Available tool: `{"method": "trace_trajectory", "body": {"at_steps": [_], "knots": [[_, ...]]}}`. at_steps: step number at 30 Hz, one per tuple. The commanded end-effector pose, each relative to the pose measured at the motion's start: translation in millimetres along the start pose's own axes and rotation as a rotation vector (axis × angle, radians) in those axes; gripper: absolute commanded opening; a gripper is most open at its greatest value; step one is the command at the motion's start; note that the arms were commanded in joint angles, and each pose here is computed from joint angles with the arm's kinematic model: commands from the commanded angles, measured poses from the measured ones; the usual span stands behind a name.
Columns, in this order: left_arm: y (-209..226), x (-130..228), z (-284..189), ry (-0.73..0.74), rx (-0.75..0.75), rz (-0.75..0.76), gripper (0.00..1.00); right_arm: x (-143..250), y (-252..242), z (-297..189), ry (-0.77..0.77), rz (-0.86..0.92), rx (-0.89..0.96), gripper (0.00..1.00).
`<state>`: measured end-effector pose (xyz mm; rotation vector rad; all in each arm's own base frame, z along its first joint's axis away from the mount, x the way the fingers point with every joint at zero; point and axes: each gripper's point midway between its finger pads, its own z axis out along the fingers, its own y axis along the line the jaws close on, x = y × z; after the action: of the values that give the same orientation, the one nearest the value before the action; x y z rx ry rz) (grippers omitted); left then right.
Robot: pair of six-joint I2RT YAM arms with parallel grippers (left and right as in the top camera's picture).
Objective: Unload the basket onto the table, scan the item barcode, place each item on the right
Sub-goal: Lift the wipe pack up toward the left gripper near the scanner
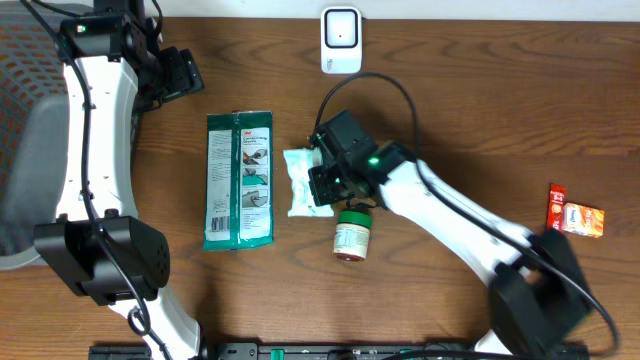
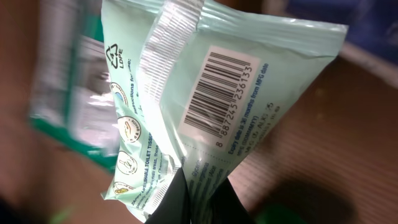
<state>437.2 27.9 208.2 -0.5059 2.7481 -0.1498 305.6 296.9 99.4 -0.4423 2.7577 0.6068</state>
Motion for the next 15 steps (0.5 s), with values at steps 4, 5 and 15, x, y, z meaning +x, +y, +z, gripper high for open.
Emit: {"method": "trace_trajectory", "body": {"at_steps": [4,5,15], "knots": [[-2.1,-12.1,-13.4,-0.076,0.016,-0.011,0.85,-26.2,13.0,-58.4,-0.155,-0.043,-0.047,0.01],[-2.9,-14.8,-13.6,-0.086,0.020,-0.010,0.85,-29.2,12.5,-68.2,-0.174,-0.039,-0.056,0.01],[-69.4,11.3,-27.7,0.044,0.416,0.062,0.89,-38.3,-0.8,-108.2,-0.201,0.037,-0.185,0.01]]}}
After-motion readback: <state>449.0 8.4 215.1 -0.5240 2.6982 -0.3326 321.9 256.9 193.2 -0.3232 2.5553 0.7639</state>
